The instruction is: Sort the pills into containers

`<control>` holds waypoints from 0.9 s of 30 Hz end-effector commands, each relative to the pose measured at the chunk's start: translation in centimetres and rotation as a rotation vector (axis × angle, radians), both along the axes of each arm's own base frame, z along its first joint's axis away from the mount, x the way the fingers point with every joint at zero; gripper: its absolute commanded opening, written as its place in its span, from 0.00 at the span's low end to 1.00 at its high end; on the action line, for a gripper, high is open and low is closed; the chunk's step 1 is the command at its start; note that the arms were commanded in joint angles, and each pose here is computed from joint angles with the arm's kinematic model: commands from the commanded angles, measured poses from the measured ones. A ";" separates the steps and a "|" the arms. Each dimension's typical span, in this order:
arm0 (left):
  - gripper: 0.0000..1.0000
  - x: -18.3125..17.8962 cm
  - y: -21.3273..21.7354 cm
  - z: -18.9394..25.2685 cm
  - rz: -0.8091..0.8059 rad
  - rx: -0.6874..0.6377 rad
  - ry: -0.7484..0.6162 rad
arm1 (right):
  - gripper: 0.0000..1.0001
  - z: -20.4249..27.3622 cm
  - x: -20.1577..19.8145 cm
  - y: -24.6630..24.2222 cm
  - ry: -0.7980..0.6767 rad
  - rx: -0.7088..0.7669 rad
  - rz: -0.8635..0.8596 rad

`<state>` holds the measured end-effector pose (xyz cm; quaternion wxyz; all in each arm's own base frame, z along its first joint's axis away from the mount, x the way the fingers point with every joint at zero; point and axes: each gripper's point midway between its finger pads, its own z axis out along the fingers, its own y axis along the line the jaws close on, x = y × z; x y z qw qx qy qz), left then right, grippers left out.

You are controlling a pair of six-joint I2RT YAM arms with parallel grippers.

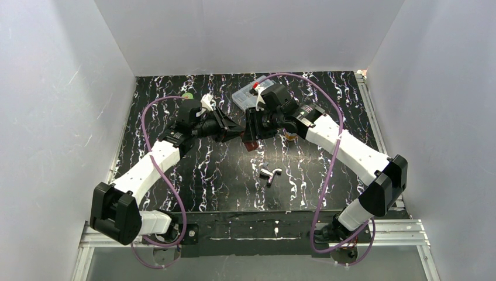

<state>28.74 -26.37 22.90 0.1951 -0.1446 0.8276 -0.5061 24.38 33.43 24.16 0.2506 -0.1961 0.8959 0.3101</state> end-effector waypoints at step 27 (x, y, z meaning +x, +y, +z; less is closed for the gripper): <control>0.00 -2.0 -0.3 2.5 -0.136 -0.095 -0.165 | 0.61 2.1 0.0 -2.1 0.078 0.237 -0.009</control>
